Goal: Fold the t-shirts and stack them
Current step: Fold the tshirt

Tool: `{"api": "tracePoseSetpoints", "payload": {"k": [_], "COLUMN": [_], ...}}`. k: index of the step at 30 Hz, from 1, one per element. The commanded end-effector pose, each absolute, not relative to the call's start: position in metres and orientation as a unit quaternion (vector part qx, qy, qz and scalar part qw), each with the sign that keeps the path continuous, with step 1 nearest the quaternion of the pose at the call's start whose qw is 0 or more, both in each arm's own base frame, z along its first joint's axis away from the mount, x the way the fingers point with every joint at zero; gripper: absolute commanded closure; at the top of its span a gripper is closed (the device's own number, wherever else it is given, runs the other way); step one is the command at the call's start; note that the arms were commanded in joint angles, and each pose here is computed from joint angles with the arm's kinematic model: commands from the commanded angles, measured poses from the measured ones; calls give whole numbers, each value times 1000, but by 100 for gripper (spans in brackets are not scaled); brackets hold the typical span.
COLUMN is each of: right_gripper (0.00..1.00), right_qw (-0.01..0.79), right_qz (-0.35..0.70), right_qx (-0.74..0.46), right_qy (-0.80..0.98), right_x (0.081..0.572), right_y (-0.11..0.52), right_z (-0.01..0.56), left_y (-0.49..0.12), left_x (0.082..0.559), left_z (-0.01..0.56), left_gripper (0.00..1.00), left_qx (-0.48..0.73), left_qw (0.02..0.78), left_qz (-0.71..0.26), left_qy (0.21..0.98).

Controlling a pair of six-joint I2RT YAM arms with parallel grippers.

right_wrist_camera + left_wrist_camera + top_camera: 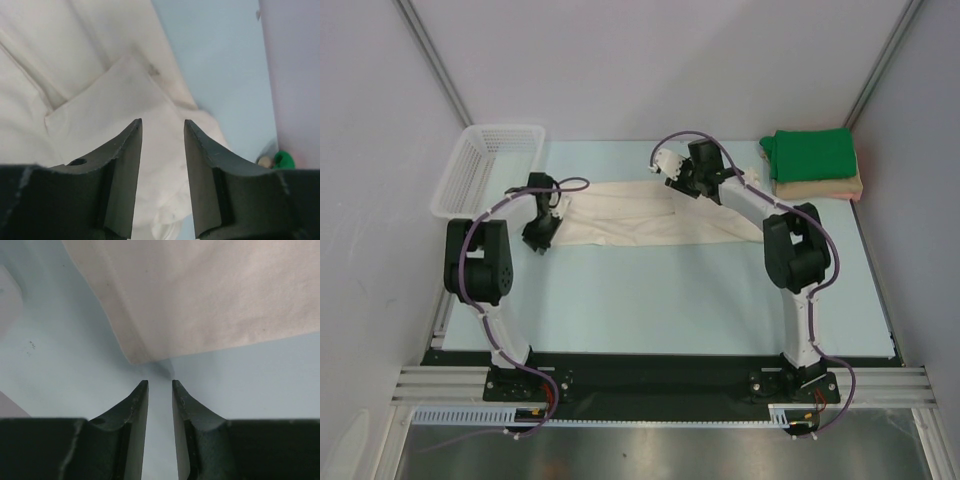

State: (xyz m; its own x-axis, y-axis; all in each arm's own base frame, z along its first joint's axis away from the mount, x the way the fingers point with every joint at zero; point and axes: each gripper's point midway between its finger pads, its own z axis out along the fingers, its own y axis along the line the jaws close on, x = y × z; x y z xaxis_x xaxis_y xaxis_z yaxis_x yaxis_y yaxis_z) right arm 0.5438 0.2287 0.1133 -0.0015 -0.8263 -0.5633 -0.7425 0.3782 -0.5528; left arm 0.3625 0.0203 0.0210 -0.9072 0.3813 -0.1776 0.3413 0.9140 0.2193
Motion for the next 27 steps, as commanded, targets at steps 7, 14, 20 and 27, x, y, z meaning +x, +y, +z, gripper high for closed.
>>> {"api": "tracePoseSetpoints", "payload": {"k": [7, 14, 20, 27], "right_gripper": [54, 53, 53, 50], "right_qw": [437, 353, 323, 312], "right_qz": [-31, 50, 57, 80], "right_qx": [-447, -376, -363, -331], "right_qy": [780, 856, 872, 887], "right_x": [526, 513, 503, 503], "right_y": [164, 110, 90, 57], "right_z": [145, 97, 76, 76], "left_y": [-3, -24, -18, -5], "left_x": [393, 397, 392, 382], "left_z": [77, 55, 34, 13], "left_gripper": [53, 48, 54, 56], "left_qx": [198, 191, 195, 185], "left_qw": [179, 141, 119, 92], "left_qz": [32, -33, -23, -5], "left_qy": [963, 971, 973, 978]}}
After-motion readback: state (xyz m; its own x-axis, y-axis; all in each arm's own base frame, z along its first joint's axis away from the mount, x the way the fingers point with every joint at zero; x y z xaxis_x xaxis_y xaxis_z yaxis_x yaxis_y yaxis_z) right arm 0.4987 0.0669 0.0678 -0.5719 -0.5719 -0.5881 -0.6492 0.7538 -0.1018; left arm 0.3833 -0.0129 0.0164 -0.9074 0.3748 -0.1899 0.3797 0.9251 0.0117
